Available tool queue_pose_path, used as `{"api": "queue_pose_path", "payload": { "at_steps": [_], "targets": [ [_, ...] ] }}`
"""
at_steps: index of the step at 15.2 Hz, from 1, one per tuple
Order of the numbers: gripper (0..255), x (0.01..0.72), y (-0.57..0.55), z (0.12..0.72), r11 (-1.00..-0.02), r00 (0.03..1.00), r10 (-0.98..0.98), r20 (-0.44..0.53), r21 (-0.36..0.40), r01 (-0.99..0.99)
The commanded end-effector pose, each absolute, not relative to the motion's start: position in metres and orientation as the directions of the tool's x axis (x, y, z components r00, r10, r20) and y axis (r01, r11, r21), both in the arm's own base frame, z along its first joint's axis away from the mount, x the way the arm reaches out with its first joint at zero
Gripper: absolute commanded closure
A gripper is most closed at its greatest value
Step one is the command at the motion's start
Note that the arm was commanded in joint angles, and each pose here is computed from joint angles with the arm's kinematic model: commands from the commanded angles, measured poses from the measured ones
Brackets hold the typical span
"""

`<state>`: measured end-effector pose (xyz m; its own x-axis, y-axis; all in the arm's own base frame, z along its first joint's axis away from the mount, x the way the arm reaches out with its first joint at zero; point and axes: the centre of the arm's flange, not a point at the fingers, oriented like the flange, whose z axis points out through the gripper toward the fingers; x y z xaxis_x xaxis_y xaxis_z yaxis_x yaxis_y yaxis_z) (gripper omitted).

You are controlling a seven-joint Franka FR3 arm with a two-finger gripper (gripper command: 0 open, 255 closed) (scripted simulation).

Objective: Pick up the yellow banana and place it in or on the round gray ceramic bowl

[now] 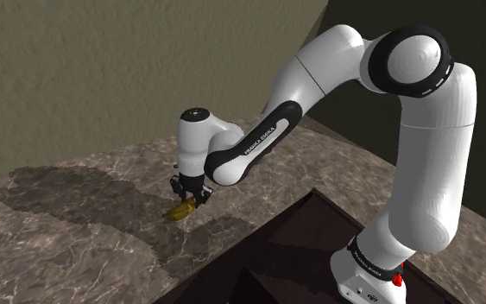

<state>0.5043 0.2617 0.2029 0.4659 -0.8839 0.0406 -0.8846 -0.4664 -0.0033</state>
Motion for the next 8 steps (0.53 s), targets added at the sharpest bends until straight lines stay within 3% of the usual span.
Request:
{"api": "queue_pose_path", "payload": {
  "at_steps": [1, 8],
  "targets": [
    [255, 0.504, 0.262, 0.208, -0.467, 0.467, -0.884, 0.040, -0.003, -0.884],
    [255, 0.504, 0.262, 0.245, -0.467, 0.467, -0.884, 0.040, -0.003, -0.884]
  ]
}}
